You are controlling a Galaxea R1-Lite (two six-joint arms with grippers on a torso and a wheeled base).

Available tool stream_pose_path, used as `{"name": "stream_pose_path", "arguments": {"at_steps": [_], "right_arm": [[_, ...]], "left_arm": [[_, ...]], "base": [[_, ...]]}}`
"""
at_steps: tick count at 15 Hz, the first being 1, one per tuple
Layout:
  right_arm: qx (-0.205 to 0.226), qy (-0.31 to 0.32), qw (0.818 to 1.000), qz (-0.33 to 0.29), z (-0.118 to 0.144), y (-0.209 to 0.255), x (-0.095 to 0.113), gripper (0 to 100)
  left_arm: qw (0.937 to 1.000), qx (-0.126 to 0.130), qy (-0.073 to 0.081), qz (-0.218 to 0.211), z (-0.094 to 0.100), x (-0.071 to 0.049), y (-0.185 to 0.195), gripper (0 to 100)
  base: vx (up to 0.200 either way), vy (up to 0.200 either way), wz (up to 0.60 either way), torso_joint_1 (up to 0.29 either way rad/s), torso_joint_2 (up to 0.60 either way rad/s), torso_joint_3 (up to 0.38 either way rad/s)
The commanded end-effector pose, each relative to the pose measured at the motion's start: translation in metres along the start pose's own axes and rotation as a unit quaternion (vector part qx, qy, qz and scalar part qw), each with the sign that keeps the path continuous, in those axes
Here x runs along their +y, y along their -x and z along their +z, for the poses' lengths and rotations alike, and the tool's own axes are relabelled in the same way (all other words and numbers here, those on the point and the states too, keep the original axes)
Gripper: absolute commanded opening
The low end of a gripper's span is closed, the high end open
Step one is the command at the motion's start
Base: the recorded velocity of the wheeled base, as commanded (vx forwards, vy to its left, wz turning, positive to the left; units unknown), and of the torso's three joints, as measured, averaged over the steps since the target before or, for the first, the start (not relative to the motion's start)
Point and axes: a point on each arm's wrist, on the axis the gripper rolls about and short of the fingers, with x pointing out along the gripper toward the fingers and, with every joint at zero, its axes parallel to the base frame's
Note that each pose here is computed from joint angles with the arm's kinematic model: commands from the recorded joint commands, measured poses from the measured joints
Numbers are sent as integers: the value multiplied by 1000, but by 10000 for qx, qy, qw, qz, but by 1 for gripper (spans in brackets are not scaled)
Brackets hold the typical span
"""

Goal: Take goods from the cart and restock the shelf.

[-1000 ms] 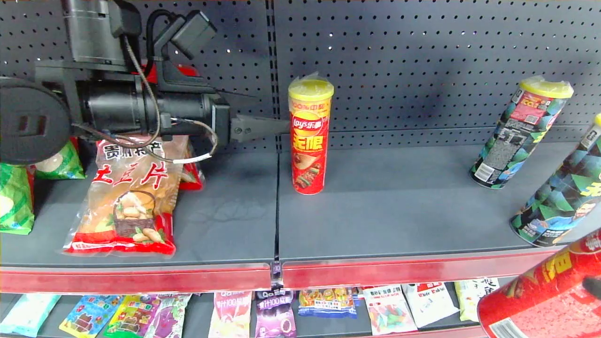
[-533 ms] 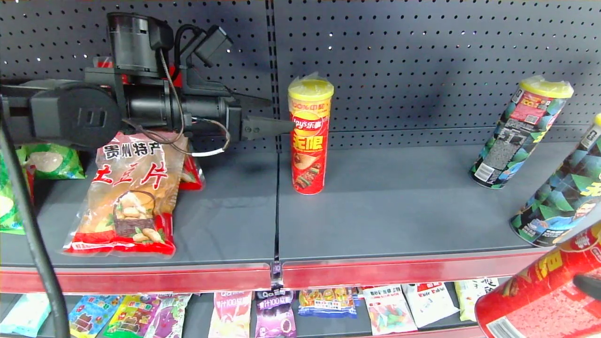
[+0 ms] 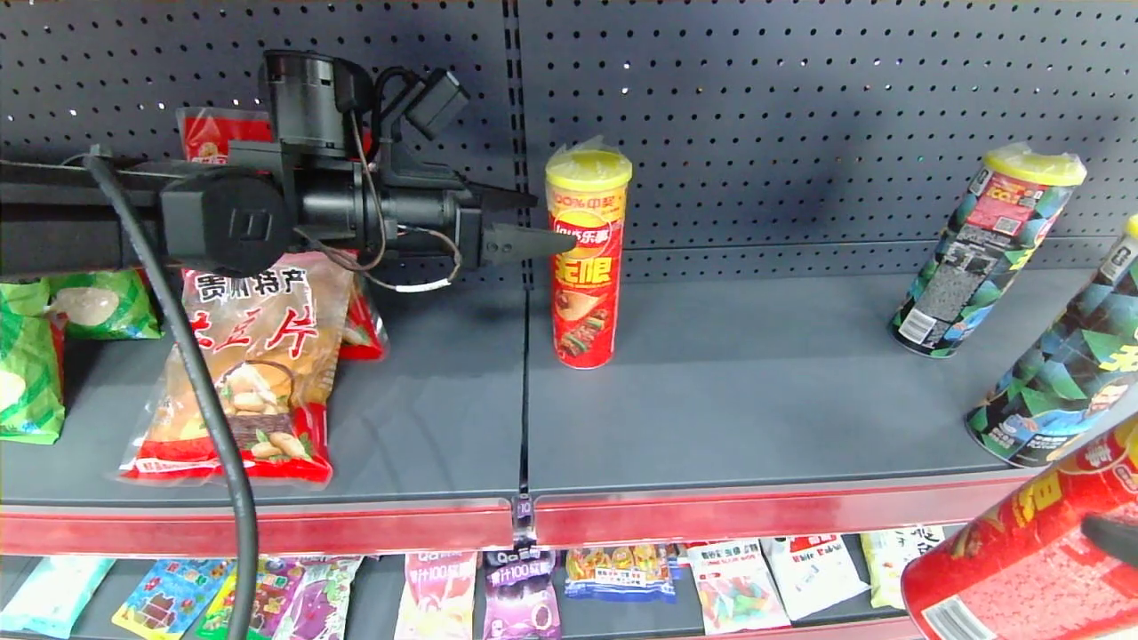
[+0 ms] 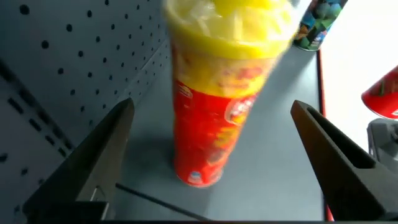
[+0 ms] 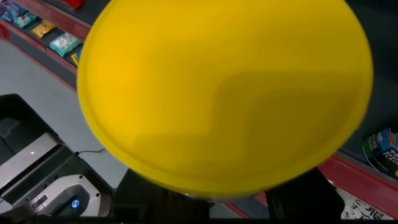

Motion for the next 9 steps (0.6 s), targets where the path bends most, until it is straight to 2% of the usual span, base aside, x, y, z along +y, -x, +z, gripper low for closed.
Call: {"name": "stream_pose_path", "arguments": {"at_steps": [1, 3, 5, 9], "right_arm": [[-3, 1, 10000, -13, 0, 0, 0, 0], [4, -19, 10000, -79, 0, 0, -1, 0], [4, -19, 10000, -79, 0, 0, -1, 0], [4, -19, 10000, -79, 0, 0, -1, 0]], "left_arm": [[10000, 25, 34, -52, -5, 4, -7, 100], [9996, 27, 75, -254, -8, 3, -13, 100], [9995, 39, 92, -310, -13, 6, -22, 100], [9994, -15, 51, -352, -11, 10, -31, 100]], "base": [[0, 0, 0, 0, 0, 0], [0, 0, 0, 0, 0, 0], [0, 0, 0, 0, 0, 0], [0, 0, 0, 0, 0, 0]]}}
